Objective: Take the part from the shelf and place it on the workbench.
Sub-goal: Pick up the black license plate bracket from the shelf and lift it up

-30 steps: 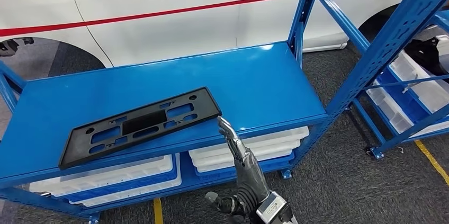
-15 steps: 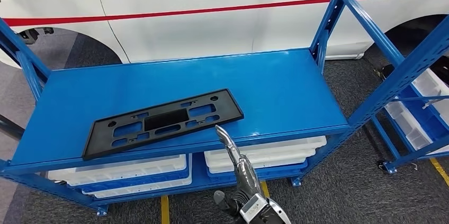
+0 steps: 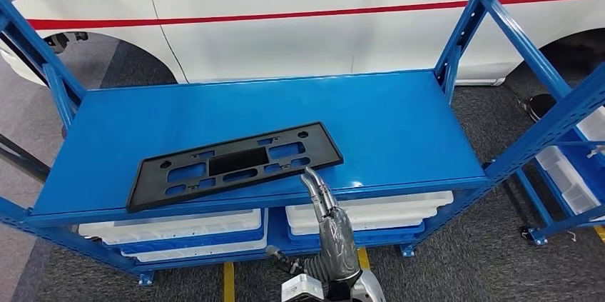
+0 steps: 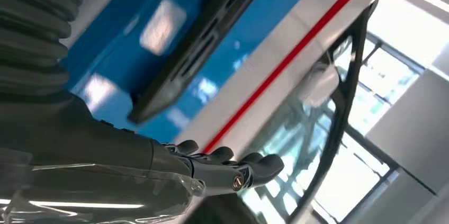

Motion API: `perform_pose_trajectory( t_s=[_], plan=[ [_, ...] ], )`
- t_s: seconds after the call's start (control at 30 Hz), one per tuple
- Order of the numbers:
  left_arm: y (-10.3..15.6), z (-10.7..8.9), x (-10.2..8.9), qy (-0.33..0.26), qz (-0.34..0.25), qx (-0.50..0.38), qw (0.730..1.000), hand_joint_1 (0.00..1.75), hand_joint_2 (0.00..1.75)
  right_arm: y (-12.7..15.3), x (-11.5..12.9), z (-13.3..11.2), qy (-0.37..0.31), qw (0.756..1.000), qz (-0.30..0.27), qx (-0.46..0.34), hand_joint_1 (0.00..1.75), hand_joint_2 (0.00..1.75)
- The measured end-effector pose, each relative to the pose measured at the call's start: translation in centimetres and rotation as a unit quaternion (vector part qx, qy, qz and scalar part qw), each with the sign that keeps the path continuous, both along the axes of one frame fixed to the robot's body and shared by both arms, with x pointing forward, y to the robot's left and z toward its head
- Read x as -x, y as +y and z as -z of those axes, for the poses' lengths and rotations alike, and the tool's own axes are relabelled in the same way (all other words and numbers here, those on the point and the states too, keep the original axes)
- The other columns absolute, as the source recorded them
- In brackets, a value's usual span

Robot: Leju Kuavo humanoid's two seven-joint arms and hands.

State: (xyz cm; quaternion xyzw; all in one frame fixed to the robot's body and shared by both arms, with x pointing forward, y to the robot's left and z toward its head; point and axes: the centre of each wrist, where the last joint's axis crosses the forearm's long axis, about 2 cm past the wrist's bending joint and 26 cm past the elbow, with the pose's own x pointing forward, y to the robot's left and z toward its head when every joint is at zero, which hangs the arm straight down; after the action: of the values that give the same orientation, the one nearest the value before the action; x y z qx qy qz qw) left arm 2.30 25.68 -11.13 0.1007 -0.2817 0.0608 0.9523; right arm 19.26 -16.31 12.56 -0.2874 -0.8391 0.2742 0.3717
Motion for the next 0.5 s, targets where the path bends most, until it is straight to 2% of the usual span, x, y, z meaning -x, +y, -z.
perform_pose_trajectory(
  t_s=[0.1,0.2,0.5],
  plan=[
    [0.2,0.0,-0.1,0.004,0.013,-0.003,1.000,0.00,0.00,0.5,-0.6,-0.1,-0.056,0.994,0.028,0.089,0.00,1.75],
    [0.4,0.0,-0.3,0.005,0.027,-0.004,1.000,0.00,0.00,0.6,-1.3,0.2,-0.071,0.986,0.050,0.140,0.00,1.75],
    [0.9,0.0,-0.7,0.007,0.050,-0.006,0.999,0.00,0.00,0.2,-2.9,1.5,-0.033,0.984,0.094,0.150,0.00,1.75]
  ],
)
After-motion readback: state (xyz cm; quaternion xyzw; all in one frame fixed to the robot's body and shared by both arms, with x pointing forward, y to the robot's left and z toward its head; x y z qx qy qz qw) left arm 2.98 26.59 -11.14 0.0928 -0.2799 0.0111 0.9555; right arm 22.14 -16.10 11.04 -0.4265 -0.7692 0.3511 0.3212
